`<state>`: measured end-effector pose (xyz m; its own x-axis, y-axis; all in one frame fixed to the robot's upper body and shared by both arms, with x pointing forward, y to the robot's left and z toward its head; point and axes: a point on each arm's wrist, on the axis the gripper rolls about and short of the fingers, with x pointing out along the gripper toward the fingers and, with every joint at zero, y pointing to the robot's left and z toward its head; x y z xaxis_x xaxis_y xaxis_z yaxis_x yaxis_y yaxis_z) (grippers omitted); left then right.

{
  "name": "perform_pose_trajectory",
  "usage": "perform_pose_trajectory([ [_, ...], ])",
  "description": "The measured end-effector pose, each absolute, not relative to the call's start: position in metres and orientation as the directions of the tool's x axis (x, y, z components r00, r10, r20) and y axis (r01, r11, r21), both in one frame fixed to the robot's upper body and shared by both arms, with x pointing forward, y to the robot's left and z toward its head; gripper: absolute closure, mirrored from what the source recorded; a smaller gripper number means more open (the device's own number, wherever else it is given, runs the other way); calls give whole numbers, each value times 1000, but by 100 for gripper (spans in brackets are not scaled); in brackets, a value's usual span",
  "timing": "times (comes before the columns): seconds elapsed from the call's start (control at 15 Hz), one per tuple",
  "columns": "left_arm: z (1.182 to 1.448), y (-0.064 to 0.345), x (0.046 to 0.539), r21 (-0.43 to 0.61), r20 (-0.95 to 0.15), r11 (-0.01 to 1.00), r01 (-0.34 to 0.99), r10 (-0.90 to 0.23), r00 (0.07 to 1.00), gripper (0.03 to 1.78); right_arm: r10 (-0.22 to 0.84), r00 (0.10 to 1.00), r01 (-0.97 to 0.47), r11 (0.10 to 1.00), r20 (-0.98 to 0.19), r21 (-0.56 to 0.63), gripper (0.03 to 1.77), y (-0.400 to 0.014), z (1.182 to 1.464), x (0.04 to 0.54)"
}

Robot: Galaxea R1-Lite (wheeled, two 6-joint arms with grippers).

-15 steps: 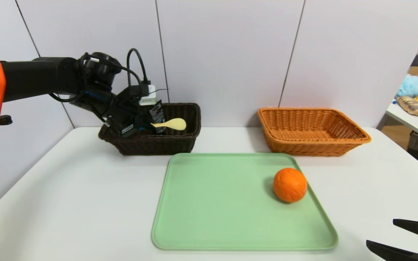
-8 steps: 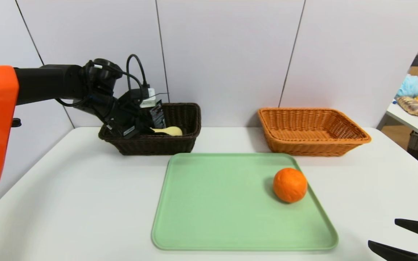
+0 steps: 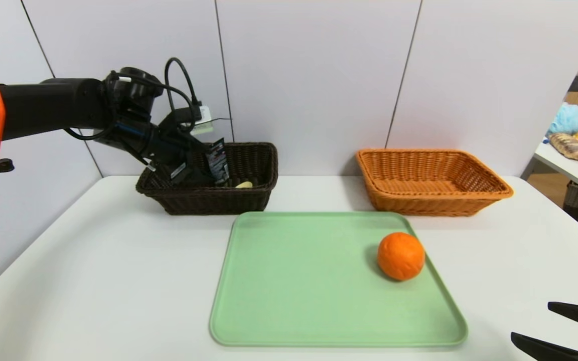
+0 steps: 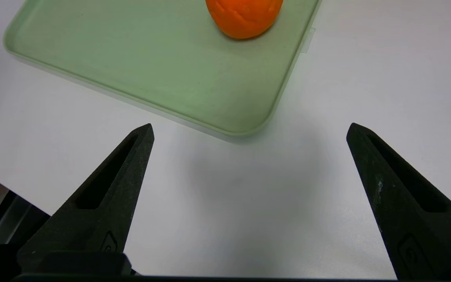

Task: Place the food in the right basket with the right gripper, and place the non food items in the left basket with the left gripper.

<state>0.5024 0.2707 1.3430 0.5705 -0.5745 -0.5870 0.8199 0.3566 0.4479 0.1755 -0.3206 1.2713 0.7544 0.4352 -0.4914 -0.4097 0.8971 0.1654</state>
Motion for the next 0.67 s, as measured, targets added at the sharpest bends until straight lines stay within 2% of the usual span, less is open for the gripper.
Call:
perform_pose_trajectory([
  [0.2,1366,261,479,397,-573,381,835,-608,550,38,438,756,-413,896,-486,165,10,-321,1272,175],
  [0.47,1379,235,432,146,-599,401,905,-692,403,27,438,760,-413,896,-481,163,10,-321,1274,175],
  [0.67,1384,225,398,-62,-592,487,871,-721,361,22,438,760,-413,896,-481,163,10,-321,1274,175],
])
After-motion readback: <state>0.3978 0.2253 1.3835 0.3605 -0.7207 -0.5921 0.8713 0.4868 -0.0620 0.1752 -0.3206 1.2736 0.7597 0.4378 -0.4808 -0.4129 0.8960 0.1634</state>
